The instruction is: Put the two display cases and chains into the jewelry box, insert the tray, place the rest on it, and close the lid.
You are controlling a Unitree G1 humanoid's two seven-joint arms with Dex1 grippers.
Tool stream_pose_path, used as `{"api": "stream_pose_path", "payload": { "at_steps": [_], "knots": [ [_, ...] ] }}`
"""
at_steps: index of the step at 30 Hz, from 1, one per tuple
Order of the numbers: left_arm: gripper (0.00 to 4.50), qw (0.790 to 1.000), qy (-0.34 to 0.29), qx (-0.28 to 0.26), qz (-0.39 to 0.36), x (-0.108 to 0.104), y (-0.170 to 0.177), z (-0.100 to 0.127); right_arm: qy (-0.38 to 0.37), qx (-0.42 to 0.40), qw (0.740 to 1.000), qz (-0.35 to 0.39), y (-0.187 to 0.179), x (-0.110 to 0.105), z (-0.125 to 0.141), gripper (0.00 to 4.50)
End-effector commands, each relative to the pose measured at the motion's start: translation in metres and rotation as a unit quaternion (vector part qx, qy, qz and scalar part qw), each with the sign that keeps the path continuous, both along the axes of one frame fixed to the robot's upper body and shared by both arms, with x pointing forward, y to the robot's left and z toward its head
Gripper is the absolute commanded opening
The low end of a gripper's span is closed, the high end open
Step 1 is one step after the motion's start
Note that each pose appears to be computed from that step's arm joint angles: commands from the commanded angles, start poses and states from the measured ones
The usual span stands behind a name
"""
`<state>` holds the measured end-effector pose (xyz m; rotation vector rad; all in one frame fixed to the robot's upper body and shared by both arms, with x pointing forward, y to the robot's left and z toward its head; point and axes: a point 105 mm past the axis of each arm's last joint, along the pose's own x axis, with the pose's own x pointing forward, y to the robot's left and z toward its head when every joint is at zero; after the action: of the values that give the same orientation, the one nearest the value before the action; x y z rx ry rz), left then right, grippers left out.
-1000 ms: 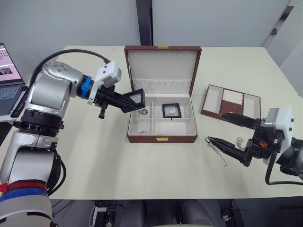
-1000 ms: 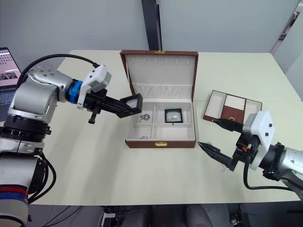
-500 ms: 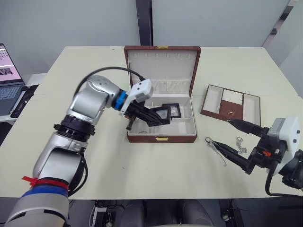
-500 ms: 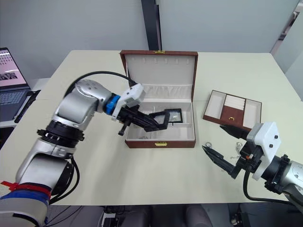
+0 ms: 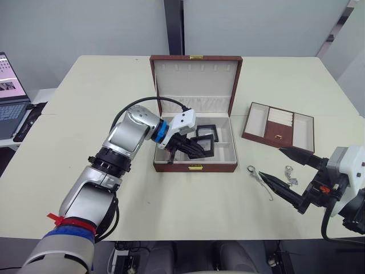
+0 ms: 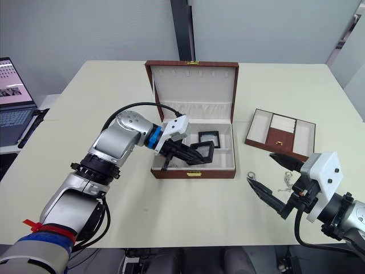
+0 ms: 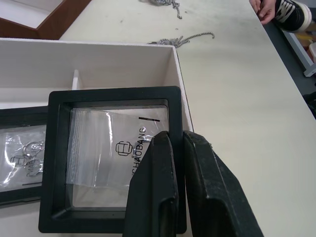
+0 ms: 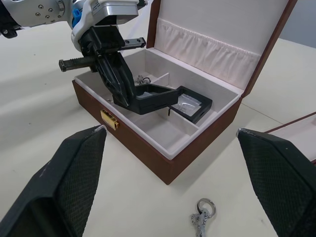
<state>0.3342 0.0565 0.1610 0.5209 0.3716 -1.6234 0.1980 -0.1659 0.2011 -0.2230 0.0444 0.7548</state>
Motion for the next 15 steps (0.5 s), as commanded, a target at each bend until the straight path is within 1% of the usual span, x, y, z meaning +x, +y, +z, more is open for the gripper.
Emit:
{"api": "stream_pose_path", "payload": {
  "at_steps": [1, 13, 15],
  "knots": [
    [0.03, 1.000, -0.005, -0.002, -0.006, -0.0031, -0.0019, 0.0043, -0.030, -0.007, 1.000, 0.006, 0.0031, -0.0033, 0.0106, 4.50],
    [0.03, 1.000, -0.006, 0.004, -0.006, -0.0061, -0.0021, 0.0000, -0.029, -0.009, 1.000, 0.009, 0.0028, -0.0018, 0.0105, 4.50],
    [0.64, 1.000, -0.007, 0.003, -0.005, -0.0058, -0.0028, 0.0004, -0.029, -0.009, 1.000, 0.008, 0.0025, -0.0014, 0.0106, 4.50]
  ]
}}
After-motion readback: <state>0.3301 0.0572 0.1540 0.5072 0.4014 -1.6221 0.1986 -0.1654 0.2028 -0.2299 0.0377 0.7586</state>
